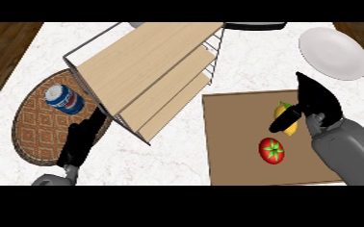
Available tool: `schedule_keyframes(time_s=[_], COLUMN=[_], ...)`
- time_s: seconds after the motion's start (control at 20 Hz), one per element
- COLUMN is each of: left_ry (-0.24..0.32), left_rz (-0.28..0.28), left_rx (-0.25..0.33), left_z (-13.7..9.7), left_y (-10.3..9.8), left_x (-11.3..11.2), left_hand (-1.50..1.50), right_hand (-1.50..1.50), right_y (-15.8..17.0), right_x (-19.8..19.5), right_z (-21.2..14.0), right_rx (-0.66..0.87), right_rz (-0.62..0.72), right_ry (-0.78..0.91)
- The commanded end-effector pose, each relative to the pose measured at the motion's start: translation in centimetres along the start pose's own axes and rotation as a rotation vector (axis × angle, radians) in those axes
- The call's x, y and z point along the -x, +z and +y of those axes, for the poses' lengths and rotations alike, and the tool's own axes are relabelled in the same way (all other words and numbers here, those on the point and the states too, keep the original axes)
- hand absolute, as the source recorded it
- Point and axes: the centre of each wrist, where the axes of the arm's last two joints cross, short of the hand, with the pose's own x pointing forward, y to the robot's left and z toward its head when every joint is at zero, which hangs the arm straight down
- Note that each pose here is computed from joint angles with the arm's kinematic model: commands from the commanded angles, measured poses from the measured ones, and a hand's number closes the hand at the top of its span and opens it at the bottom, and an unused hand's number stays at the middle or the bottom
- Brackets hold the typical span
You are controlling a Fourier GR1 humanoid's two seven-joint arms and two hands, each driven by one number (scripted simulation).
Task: Pick the lemon from the tray and place it in the tiered shelf
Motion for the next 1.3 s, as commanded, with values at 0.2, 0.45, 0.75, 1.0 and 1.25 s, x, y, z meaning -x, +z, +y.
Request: schedule_keyframes(time_s=[0.2, 0.45, 0.75, 1.0, 1.25], left_ry=[0.002, 0.009, 0.012, 0.008, 0.007], left_rz=[0.004, 0.015, -0.001, -0.005, -0.015], left_rx=[-0.002, 0.000, -0.006, -0.013, -0.008], left_z=[0.5, 1.3, -1.3, -0.2, -0.6], left_y=[-0.5, -0.4, 0.4, -0.1, 0.6], left_x=[1.2, 0.1, 0.4, 1.9, 0.7], left_hand=[0.00, 0.00, 0.00, 0.00, 0.00], right_hand=[-1.50, -1.50, -1.50, -1.50, -1.50], right_y=[-1.2, -1.4, -2.0, -2.2, -3.8], right_x=[-2.3, -2.1, -0.5, -1.4, 1.1], right_z=[1.2, 2.6, 2.8, 4.6, 5.8], right_rx=[0.025, 0.047, 0.008, 0.011, -0.006], right_rz=[0.220, 0.234, 0.242, 0.257, 0.261], right_ry=[0.097, 0.114, 0.127, 0.168, 0.187])
